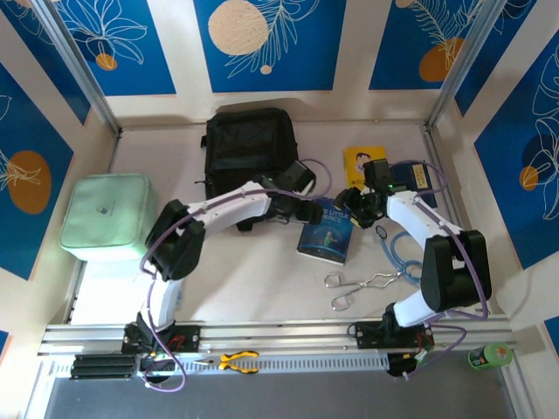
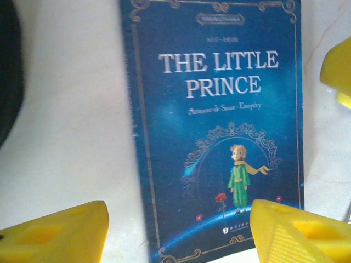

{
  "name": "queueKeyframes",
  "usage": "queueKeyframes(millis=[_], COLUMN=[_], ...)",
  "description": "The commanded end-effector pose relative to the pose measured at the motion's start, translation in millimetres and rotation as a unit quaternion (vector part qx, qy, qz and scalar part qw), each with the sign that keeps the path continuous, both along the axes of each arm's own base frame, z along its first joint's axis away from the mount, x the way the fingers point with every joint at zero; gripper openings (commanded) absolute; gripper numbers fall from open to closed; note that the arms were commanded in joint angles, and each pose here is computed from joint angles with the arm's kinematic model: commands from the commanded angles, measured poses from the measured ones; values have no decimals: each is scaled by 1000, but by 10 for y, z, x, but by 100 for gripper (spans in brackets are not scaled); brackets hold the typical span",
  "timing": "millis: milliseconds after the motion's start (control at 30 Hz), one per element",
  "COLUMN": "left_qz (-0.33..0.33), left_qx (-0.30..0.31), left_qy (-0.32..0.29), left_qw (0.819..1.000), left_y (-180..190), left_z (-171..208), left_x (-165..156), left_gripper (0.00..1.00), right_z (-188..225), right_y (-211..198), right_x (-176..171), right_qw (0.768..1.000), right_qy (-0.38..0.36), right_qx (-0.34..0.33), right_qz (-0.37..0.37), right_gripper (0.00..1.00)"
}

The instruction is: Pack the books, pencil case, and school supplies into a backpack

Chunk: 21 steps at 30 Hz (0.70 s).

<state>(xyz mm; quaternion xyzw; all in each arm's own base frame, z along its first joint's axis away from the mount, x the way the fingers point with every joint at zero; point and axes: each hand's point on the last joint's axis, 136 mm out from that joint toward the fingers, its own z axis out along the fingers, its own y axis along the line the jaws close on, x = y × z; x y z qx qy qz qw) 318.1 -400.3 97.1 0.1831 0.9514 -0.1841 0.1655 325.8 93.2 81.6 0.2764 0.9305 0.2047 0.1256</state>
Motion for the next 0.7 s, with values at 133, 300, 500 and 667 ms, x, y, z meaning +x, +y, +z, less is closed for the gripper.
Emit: queueKeyframes(millis=[133, 300, 500, 667], left_qz=[-29, -22, -32, -38], left_qx=[82, 117, 157, 166], left_qy=[-24, -28, -37, -23], left_qw=[996, 992, 986, 985], left_y=[-63, -22, 30, 39], left_z=[-218, -403, -547, -694], left_x=[-36, 50, 113, 81], left_gripper=[69, 61, 58, 58], right_z=[-343, -465, -545, -563], right_y=[-160, -86, -74, -60], right_x=[-437, -481, -472, -448], right_qw=[997, 994, 991, 991], right_qy=[79, 104, 121, 123], right_qx=[-8, 11, 8, 10], right_qz=[25, 41, 47, 47], right_gripper=[55, 44, 35, 31])
